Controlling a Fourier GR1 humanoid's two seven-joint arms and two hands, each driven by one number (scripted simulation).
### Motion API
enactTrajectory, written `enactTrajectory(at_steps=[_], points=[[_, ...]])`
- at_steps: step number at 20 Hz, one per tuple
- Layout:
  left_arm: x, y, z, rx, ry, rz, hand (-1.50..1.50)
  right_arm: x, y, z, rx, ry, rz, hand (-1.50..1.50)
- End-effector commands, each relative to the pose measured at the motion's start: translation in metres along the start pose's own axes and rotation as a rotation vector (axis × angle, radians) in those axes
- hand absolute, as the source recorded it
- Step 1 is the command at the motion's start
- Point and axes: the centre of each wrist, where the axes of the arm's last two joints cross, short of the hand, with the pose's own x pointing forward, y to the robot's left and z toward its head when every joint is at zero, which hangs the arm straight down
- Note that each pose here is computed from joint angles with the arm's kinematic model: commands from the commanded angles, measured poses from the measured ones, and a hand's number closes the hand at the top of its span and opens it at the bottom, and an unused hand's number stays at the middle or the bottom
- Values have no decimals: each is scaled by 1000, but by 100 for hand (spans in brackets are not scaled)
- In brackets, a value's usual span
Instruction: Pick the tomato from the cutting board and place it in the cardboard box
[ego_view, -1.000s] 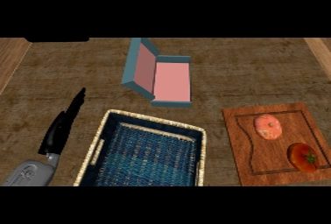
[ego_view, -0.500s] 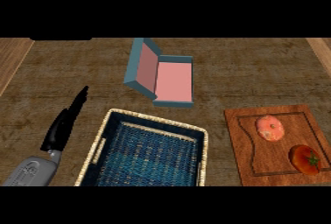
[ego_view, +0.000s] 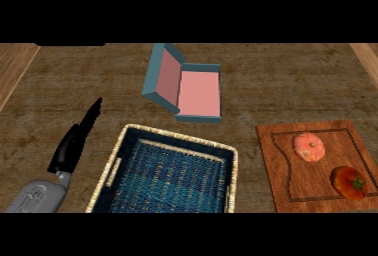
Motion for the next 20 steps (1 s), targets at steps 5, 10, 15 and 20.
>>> enactTrajectory(at_steps=[5, 10, 15, 20], points=[[4, 1, -1, 4, 11, 1, 0, -9, 11, 1, -3, -183, 44, -150], [-15, 6, 2, -3, 0, -14, 0, -9, 22, -28, 38, -179, 66, -150], [6, -11, -4, 1, 7, -7, 0, -3, 49, -32, 29, -150, 80, -150], [4, -4, 0, -13, -9, -3, 0, -15, 39, -43, 18, -161, 84, -150]])
